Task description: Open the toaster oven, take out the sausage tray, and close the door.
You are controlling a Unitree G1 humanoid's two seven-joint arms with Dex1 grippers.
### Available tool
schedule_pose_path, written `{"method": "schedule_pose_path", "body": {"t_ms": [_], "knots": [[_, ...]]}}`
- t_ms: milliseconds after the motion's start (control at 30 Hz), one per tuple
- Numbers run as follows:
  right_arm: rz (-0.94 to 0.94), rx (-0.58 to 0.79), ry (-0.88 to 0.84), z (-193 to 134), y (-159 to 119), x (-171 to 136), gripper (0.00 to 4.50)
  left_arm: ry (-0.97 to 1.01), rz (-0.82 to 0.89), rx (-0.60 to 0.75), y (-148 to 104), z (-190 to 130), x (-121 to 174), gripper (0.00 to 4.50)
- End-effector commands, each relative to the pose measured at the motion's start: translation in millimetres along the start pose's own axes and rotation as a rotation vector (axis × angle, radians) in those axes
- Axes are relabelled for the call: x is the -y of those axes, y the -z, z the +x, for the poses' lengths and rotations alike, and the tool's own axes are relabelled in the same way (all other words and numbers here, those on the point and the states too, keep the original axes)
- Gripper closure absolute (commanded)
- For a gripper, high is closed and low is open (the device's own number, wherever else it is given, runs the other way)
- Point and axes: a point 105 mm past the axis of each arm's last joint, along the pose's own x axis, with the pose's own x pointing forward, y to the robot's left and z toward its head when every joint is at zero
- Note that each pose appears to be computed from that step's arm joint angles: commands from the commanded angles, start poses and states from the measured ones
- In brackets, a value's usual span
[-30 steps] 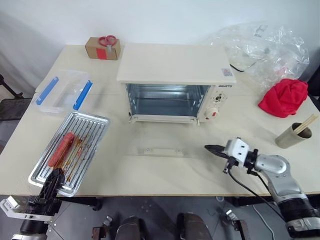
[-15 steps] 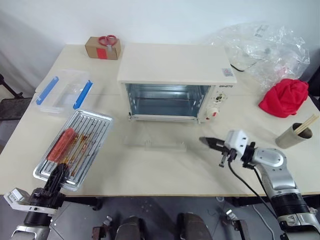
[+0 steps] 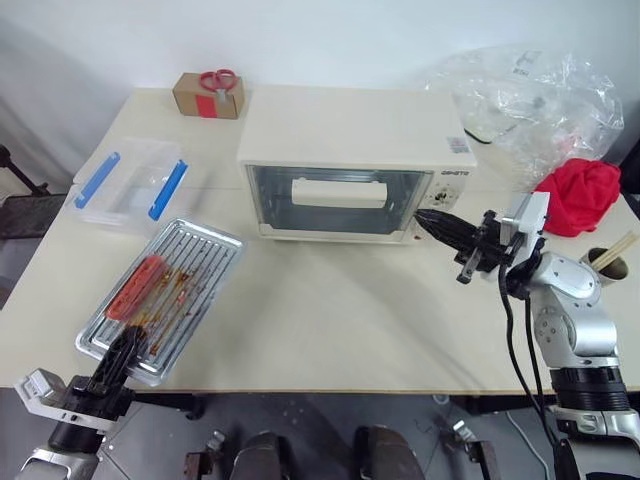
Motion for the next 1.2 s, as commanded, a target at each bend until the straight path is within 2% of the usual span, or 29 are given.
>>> {"method": "schedule_pose_path", "body": {"t_ms": [33,100,233,333,500,767,900,1033,1133,1200], "knots": [[-0.007,-0.006,-0.089,-8.7,-13.2,-13.6,4.31,0.014,0.01,-0.135,16.9,1.1,6.3,4.5],[-0.018,-0.024,-0.174,-13.9,-16.5,-30.7,3.95,-0.006,0.012,-0.229,26.0,3.7,4.8,4.5],[-0.013,-0.075,-0.357,-22.8,-18.1,-76.2,2.62,-0.018,0.012,-0.394,39.7,15.3,3.7,4.5],[0.003,-0.088,-0.365,-29.1,-17.4,-91.5,1.58,-0.031,0.018,-0.54,54.4,27.8,2.8,4.5],[-0.059,-0.171,-0.275,-55.8,-11.3,-89.2,0.02,-0.039,0.011,-0.72,76.6,54.2,-0.1,4.5],[-0.085,-0.31,-0.092,-105.1,-0.5,-84.5,0.02,-0.042,0.02,-0.965,116.8,95.4,-1.0,4.5],[-0.079,-0.352,-0.042,-119.8,5.4,-85.6,0.02,-0.041,0.037,-1.024,130.3,111.9,-3.4,4.5],[-0.066,-0.416,0.059,-141.8,13.0,-81.4,0.02,-0.095,0.157,-1.172,159.7,128.1,-16.8,4.5],[-0.055,-0.433,0.081,-146.1,15.7,-81.0,0.02,-0.096,0.18,-1.26,176.2,133.4,-18.3,4.5],[-0.059,-0.431,0.086,-145.0,15.3,-80.4,0.02,-0.1,0.191,-1.274,180.4,138.8,-19.2,4.5]]}}
